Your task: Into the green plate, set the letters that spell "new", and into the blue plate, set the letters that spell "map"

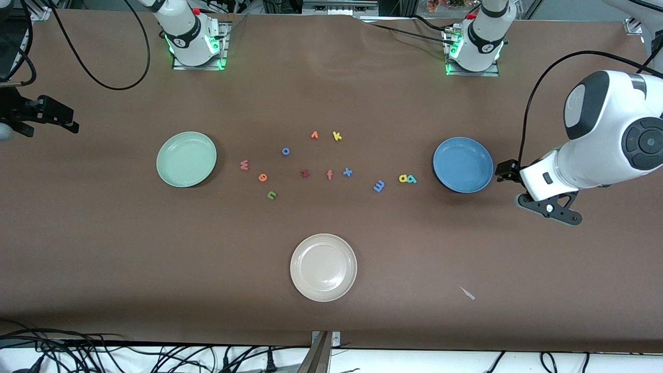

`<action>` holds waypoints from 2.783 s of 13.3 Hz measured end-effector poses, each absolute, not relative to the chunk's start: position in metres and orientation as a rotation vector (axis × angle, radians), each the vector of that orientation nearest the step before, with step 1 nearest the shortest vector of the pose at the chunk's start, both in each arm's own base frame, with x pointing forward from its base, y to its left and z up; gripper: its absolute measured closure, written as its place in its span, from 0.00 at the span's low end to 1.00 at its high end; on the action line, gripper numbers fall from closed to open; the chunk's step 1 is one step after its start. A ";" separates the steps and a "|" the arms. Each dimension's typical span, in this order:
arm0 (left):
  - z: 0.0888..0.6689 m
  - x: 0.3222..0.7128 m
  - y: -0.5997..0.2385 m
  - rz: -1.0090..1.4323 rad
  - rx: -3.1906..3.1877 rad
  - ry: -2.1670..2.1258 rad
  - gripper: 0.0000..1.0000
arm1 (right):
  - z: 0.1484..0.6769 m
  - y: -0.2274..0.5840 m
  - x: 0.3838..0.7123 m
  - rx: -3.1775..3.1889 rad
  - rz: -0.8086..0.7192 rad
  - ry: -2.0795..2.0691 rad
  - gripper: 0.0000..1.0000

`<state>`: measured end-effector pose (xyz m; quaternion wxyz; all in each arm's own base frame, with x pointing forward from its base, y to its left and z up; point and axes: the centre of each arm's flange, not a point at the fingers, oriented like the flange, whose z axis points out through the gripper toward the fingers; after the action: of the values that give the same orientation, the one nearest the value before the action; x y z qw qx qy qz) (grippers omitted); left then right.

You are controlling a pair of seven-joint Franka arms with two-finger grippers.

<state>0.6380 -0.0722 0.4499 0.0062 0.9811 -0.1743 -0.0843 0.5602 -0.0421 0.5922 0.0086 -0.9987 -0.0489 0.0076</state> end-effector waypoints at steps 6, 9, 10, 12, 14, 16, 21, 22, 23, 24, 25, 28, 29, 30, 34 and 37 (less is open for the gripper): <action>0.448 0.637 -0.072 -0.269 3.069 -0.546 0.00 | 0.592 -0.042 0.560 -3.121 0.024 -0.153 0.00; 0.448 0.637 -0.073 -0.269 3.069 -0.548 0.00 | 0.592 -0.042 0.560 -3.121 0.024 -0.153 0.00; 0.448 0.637 -0.073 -0.269 3.069 -0.548 0.00 | 0.592 -0.042 0.560 -3.121 0.024 -0.153 0.00; 0.448 0.637 -0.073 -0.269 3.068 -0.548 0.00 | 0.592 -0.042 0.560 -3.121 0.024 -0.153 0.00; 0.448 0.637 -0.073 -0.269 3.068 -0.548 0.00 | 0.592 -0.042 0.560 -3.120 0.025 -0.153 0.00; 0.448 0.637 -0.073 -0.269 3.068 -0.548 0.00 | 0.592 -0.042 0.560 -3.120 0.025 -0.153 0.00; 0.448 0.637 -0.074 -0.269 3.068 -0.547 0.00 | 0.593 -0.040 0.560 -3.120 0.024 -0.158 0.00; 0.448 0.637 -0.074 -0.269 3.068 -0.547 0.00 | 0.593 -0.039 0.560 -3.120 0.023 -0.161 0.00; 0.448 0.637 -0.074 -0.269 3.068 -0.547 0.00 | 0.593 -0.039 0.560 -3.120 0.025 -0.162 0.00; 0.448 0.637 -0.074 -0.269 3.068 -0.547 0.00 | 0.592 -0.039 0.559 -3.119 0.035 -0.162 0.00; 0.448 0.637 -0.074 -0.269 3.068 -0.547 0.00 | 0.592 -0.039 0.558 -3.118 0.045 -0.162 0.00; 0.448 0.637 -0.074 -0.270 3.068 -0.548 0.00 | 0.591 -0.037 0.558 -3.117 0.054 -0.165 0.00; 0.448 0.637 -0.074 -0.270 3.068 -0.548 0.00 | 0.591 -0.037 0.558 -3.117 0.055 -0.167 0.00; 0.448 0.637 -0.074 -0.271 3.068 -0.549 0.00 | 0.591 -0.036 0.558 -3.117 0.055 -0.168 0.00; 0.445 0.637 -0.074 -0.277 3.067 -0.549 0.00 | 0.591 -0.036 0.558 -3.116 0.056 -0.169 0.00; 0.444 0.637 -0.074 -0.281 3.066 -0.549 0.00 | 0.591 -0.036 0.558 -3.116 0.058 -0.169 0.00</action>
<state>0.6374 -0.0743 0.4436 0.0073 0.9803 -0.1754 -0.0900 0.5577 -0.0361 0.5911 0.0101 -0.9983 -0.0542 0.0185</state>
